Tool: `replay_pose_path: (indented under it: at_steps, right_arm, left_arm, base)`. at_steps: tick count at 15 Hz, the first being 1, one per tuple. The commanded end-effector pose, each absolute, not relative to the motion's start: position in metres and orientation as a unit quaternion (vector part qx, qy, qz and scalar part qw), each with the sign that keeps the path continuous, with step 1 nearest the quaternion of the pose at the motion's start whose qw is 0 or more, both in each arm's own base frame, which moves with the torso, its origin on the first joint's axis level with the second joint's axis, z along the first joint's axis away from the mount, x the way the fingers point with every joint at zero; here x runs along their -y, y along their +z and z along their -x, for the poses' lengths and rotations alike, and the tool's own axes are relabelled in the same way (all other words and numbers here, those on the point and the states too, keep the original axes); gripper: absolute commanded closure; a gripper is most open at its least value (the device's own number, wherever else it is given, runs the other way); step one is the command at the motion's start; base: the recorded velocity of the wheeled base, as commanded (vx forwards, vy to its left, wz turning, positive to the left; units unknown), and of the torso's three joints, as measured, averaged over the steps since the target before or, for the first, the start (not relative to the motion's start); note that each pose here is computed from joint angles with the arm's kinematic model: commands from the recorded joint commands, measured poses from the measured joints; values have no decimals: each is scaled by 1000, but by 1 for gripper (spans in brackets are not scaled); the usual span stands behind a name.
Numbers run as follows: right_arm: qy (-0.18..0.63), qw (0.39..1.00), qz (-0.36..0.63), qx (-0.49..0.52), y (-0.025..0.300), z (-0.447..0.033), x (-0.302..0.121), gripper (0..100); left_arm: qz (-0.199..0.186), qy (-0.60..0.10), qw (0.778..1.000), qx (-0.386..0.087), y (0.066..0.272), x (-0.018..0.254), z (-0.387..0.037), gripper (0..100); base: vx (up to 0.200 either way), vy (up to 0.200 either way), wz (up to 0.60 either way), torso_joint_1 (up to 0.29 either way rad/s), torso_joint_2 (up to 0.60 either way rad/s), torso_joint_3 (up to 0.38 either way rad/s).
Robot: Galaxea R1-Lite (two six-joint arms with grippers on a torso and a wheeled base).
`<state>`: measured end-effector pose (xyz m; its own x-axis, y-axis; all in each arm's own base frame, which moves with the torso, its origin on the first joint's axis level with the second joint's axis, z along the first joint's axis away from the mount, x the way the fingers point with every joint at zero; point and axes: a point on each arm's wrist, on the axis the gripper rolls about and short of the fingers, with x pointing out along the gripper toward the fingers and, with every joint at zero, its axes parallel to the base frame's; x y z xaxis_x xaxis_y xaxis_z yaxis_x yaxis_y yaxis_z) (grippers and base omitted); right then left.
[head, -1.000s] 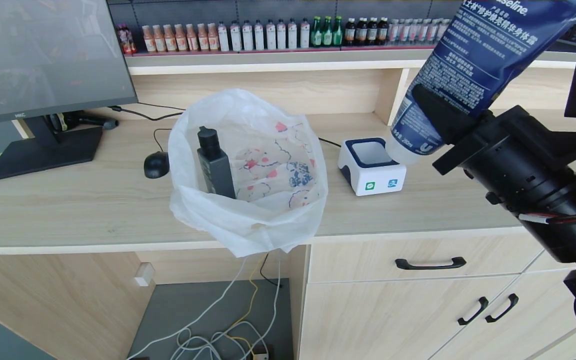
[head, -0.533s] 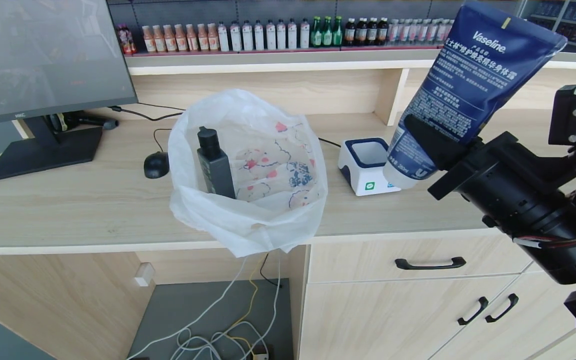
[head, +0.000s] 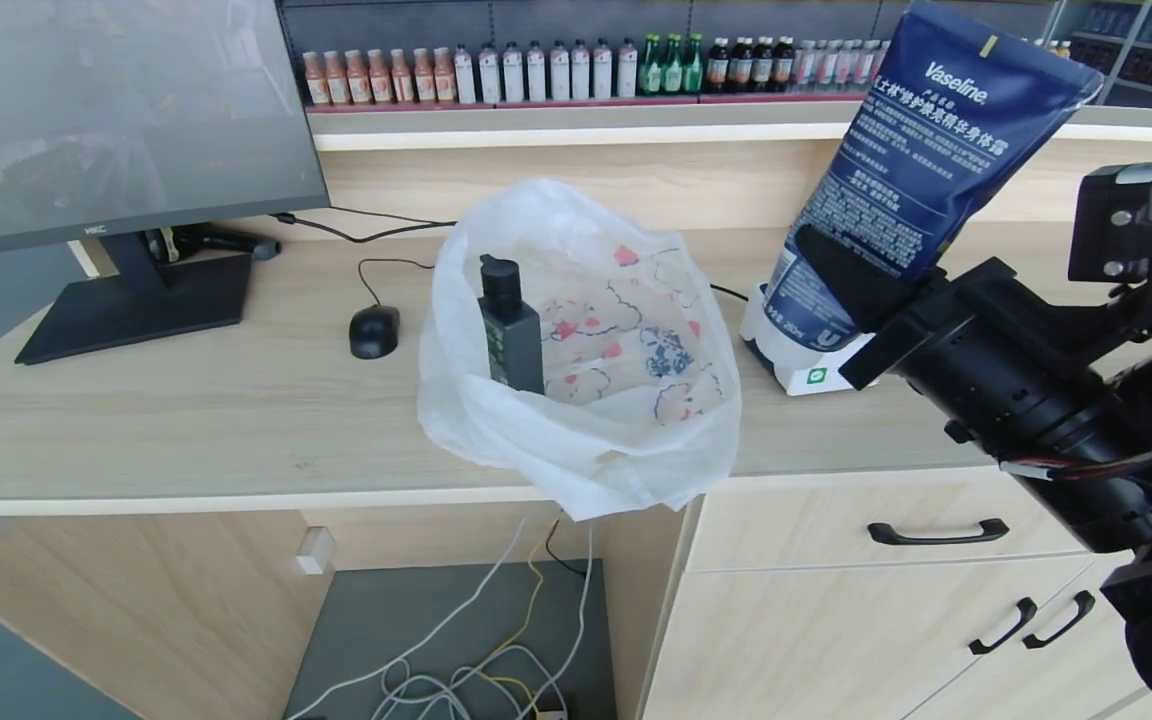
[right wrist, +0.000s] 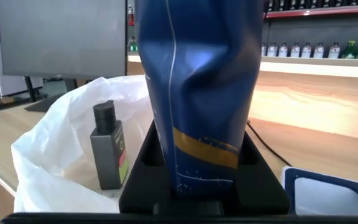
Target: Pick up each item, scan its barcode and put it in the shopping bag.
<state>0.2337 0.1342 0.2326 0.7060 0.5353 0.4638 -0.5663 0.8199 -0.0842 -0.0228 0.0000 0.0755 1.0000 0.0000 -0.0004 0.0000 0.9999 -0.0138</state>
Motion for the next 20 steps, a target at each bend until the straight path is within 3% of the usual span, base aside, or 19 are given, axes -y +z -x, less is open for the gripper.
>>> replay_pose_path:
  at_steps: [1, 6, 15, 20]
  right_arm:
    - [299, 923, -32, 241, 233, -233, -134, 100]
    - [299, 920, -16, 254, 237, -225, -132, 100]
    - [293, 914, -25, 280, 253, -214, -125, 100]
    - [273, 926, -22, 258, 241, -244, -126, 100]
  left_arm:
    - [7, 0, 1000, 0, 75, 0, 23, 0]
    - [6, -1, 1000, 0, 75, 0, 23, 0]
    - [4, 0, 1000, 0, 75, 0, 23, 0]
    - [4, -1, 1000, 0, 75, 0, 23, 0]
  base:
    - [0, 200, 0, 2, 12, 2]
    - [0, 200, 0, 7, 3, 0]
    - [0, 0, 0, 0, 0, 0]
    - [0, 0, 0, 0, 0, 0]
